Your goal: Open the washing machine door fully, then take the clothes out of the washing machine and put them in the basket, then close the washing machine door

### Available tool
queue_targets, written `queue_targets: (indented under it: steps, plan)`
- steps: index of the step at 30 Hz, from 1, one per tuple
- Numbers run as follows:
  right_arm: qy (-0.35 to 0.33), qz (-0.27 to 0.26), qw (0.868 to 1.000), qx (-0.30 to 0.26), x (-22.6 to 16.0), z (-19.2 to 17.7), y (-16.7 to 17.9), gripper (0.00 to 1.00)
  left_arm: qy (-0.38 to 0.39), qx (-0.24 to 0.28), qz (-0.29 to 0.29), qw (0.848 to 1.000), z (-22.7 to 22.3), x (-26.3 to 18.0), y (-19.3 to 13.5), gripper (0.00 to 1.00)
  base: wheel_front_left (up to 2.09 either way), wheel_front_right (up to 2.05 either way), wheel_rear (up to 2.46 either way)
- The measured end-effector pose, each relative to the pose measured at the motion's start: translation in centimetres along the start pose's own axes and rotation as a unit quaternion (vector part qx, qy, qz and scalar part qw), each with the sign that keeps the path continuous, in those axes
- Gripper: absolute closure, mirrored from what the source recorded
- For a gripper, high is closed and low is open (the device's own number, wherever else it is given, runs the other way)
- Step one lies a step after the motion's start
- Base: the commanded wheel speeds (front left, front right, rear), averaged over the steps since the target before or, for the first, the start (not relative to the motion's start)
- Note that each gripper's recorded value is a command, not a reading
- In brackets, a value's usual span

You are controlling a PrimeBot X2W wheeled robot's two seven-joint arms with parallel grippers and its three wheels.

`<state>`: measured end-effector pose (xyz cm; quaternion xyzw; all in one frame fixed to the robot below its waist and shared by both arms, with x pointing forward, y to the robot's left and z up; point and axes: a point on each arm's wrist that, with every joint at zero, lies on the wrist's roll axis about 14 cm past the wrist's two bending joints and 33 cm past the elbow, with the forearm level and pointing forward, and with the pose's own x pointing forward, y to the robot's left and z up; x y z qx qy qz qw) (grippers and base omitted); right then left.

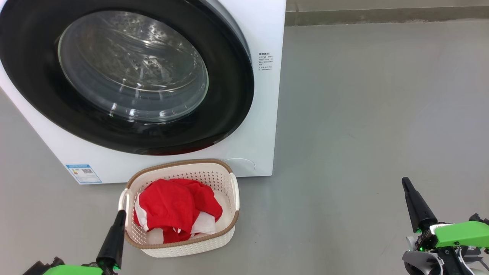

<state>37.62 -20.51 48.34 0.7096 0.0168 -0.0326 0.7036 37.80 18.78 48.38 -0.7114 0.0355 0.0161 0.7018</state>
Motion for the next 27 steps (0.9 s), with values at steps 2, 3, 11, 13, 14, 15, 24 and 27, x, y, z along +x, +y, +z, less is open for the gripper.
queue_targets:
  steps: [2, 3, 11, 13, 14, 15, 24, 27]
  plan:
    - [0.000, 0.000, 1.000, 0.000, 0.00, 0.00, 0.00, 1.00, 0.000, 0.000, 0.000, 1.000, -0.01, 0.00, 0.00, 1.00, 0.00, 0.00, 0.00]
    - [0.000, 0.000, 1.000, 0.000, 0.00, 0.00, 0.00, 1.00, 0.000, 0.000, 0.000, 1.000, 0.00, 0.00, 0.00, 1.00, 0.00, 0.00, 0.00]
    - [0.000, 0.000, 1.000, 0.000, 0.00, 0.01, 0.00, 1.00, -0.001, -0.001, 0.000, 1.000, 0.01, 0.00, 0.00, 1.00, 0.00, 0.00, 0.00]
    - [0.000, 0.000, 1.000, 0.000, 0.00, 0.02, 0.00, 1.00, -0.001, -0.001, 0.000, 1.000, 0.00, 0.00, 0.00, 1.00, 0.00, 0.00, 0.00]
    - [-0.001, 0.000, 1.000, 0.000, 0.00, 0.02, 0.00, 1.00, -0.001, -0.001, 0.000, 1.000, 0.01, 0.00, 0.00, 1.00, 0.00, 0.00, 0.00]
    - [-0.001, 0.000, 1.000, 0.000, 0.00, 0.03, 0.00, 1.00, -0.001, -0.001, 0.000, 1.000, 0.01, 0.00, 0.00, 1.00, 0.00, 0.00, 0.00]
    - [-0.001, 0.000, 1.000, 0.000, 0.00, 0.03, 0.00, 1.00, -0.001, -0.001, 0.000, 1.000, 0.01, 0.00, 0.00, 1.00, 0.00, 0.00, 0.00]
    - [-0.001, 0.000, 1.000, 0.000, 0.00, 0.03, 0.00, 1.00, 0.000, -0.001, 0.000, 1.000, 0.00, 0.00, 0.00, 1.00, 0.00, 0.00, 0.00]
